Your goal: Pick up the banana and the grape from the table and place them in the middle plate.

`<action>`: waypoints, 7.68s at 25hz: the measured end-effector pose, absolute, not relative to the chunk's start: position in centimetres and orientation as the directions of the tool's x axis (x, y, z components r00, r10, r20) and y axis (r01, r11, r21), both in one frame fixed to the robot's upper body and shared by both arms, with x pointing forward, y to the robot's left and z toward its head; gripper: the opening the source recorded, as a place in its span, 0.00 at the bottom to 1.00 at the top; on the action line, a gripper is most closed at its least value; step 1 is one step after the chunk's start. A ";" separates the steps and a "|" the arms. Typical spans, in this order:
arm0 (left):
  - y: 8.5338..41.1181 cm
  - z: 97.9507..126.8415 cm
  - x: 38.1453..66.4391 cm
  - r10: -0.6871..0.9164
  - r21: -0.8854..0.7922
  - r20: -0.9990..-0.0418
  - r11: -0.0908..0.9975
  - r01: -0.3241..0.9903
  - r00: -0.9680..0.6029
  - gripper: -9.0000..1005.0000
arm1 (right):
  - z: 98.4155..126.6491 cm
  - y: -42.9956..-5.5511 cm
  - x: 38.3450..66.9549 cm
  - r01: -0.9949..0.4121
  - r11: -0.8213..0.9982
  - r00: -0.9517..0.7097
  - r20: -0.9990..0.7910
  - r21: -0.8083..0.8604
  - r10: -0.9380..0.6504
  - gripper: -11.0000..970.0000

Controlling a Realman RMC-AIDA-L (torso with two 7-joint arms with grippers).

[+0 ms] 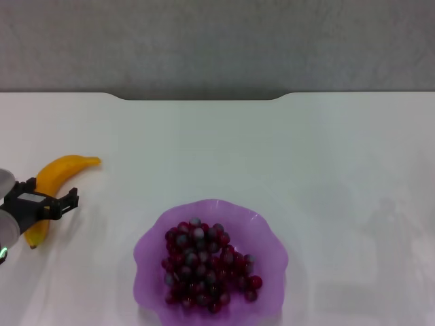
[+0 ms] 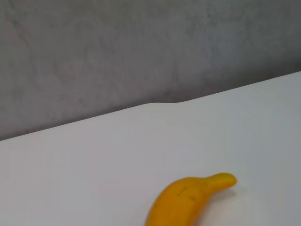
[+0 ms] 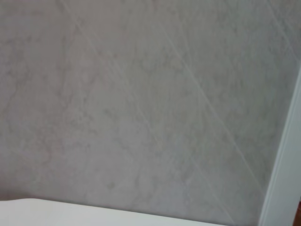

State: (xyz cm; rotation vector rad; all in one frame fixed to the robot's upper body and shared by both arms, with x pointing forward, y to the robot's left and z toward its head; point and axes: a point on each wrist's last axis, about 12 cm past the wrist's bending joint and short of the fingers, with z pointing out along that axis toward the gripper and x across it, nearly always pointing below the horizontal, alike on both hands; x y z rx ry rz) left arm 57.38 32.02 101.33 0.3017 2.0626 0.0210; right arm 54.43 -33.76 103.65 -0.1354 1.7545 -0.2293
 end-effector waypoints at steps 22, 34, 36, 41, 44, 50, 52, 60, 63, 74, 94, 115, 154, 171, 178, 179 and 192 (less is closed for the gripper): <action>33.3 101.6 57.6 0.188 0.133 -0.866 0.980 0.149 -0.463 0.89 | 103.6 -33.4 54.5 0.028 0.973 -0.194 -0.956 -0.228 -0.219 0.01; 33.1 100.7 57.4 0.211 0.147 -0.841 0.975 0.163 -0.498 0.89 | 103.8 -33.1 54.6 0.018 0.972 -0.184 -0.957 -0.233 -0.226 0.01; 33.1 100.6 57.4 0.217 0.152 -0.838 0.974 0.168 -0.501 0.89 | 103.8 -33.1 54.6 0.017 0.972 -0.184 -0.957 -0.233 -0.226 0.01; 33.0 100.6 57.4 0.226 0.159 -0.836 0.972 0.174 -0.501 0.89 | 103.8 -33.1 54.6 0.017 0.972 -0.183 -0.957 -0.233 -0.226 0.01; 32.9 100.5 57.4 0.229 0.161 -0.835 0.971 0.176 -0.500 0.89 | 103.8 -33.1 54.6 0.018 0.973 -0.184 -0.957 -0.232 -0.225 0.01; 32.9 100.4 57.3 0.231 0.161 -0.832 0.971 0.178 -0.505 0.86 | 103.7 -33.3 54.4 0.027 0.973 -0.187 -0.957 -0.229 -0.221 0.01; 32.9 100.3 57.3 0.228 0.159 -0.830 0.972 0.176 -0.510 0.84 | 103.7 -33.3 54.4 0.029 0.973 -0.185 -0.958 -0.229 -0.220 0.01; 33.0 100.3 57.3 0.237 0.166 -0.827 0.969 0.180 -0.510 0.79 | 103.8 -33.2 54.3 0.036 0.973 -0.168 -0.961 -0.229 -0.220 0.01; 33.0 100.3 57.3 0.238 0.167 -0.827 0.969 0.180 -0.510 0.69 | 103.8 -33.2 54.3 0.037 0.973 -0.168 -0.961 -0.228 -0.219 0.01; 33.2 100.4 57.3 0.226 0.162 -0.830 0.973 0.166 -0.510 0.49 | 103.8 -33.1 54.4 0.032 0.973 -0.166 -0.961 -0.229 -0.221 0.01; 32.2 105.8 55.5 -0.023 -0.063 -0.994 0.917 0.394 -0.107 0.51 | 103.3 -33.0 54.9 0.024 0.969 -0.188 -0.953 -0.247 -0.238 0.01; 24.3 105.3 52.5 0.218 0.050 -0.974 0.474 0.879 -0.063 0.53 | 103.2 -32.6 55.3 0.013 0.968 -0.193 -0.950 -0.251 -0.244 0.01; 21.4 103.6 54.1 0.325 0.047 -0.940 0.415 0.908 -0.100 0.72 | 102.9 -32.6 55.2 0.017 0.968 -0.202 -0.949 -0.252 -0.243 0.01; 25.4 108.6 53.4 0.017 0.155 -0.984 0.565 0.811 0.176 0.87 | 102.8 -32.6 55.2 0.018 0.968 -0.205 -0.948 -0.252 -0.243 0.01; 29.1 108.3 53.0 -0.049 0.107 -0.974 0.758 0.644 0.219 0.77 | 102.9 -32.6 55.2 0.022 0.967 -0.196 -0.950 -0.252 -0.243 0.01; 29.5 108.1 53.0 -0.050 0.099 -0.975 0.777 0.621 0.218 0.73 | 103.0 -32.6 55.2 0.022 0.967 -0.193 -0.950 -0.253 -0.244 0.01; 33.2 107.4 51.7 -0.046 0.068 -0.945 0.940 0.334 0.323 0.21 | 103.4 -32.3 55.6 0.025 0.968 -0.165 -0.956 -0.249 -0.242 0.01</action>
